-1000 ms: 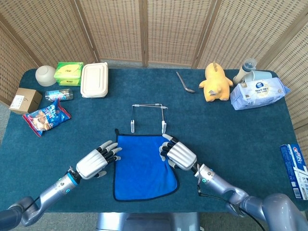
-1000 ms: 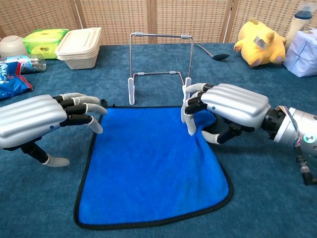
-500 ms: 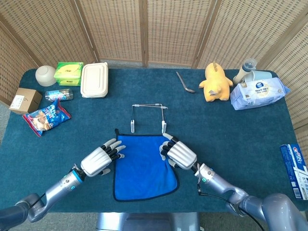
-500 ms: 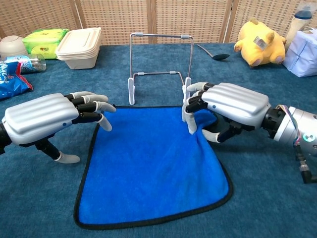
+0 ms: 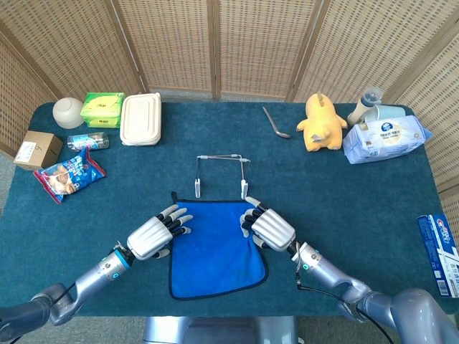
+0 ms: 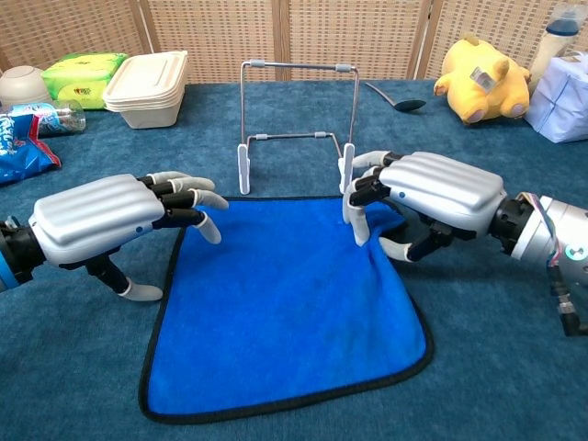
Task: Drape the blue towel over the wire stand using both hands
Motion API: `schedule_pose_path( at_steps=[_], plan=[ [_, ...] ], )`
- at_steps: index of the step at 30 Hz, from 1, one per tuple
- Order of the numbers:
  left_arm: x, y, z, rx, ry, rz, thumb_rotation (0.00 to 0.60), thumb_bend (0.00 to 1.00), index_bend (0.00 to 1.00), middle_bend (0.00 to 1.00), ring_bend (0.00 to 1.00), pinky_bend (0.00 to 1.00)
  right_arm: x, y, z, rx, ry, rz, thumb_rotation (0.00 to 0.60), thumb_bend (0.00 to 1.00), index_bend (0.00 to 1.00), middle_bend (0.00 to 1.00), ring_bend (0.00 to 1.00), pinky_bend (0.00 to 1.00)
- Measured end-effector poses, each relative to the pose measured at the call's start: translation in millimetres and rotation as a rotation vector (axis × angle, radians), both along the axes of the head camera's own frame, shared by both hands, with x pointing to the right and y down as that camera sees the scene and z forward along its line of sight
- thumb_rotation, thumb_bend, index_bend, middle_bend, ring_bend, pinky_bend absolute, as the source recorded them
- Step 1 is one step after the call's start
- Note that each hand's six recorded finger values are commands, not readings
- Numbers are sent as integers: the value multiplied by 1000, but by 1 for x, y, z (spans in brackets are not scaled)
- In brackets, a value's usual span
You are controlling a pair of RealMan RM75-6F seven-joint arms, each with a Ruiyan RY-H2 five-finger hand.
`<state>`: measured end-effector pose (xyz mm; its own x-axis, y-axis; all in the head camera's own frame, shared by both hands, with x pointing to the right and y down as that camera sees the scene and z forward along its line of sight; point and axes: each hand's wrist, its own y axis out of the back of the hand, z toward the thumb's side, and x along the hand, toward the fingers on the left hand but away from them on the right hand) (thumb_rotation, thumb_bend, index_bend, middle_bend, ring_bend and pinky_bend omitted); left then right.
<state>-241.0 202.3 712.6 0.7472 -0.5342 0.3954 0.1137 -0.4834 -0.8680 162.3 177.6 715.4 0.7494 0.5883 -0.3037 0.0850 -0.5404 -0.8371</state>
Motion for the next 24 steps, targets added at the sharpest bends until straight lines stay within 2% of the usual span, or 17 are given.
schedule_pose_path(
  at_steps=[10, 24],
  plan=[
    [7, -1, 3, -2, 16, -7, 600, 290, 283, 145, 54, 91, 3, 0, 0, 0, 2, 4, 600, 455, 723, 401, 323, 122],
    [14, -3, 0, -23, 51, -37, 600, 392, 290, 154, 57, 94, 6, -2, -1, 0, 2, 14, 600, 455, 722, 401, 324, 122]
  ],
)
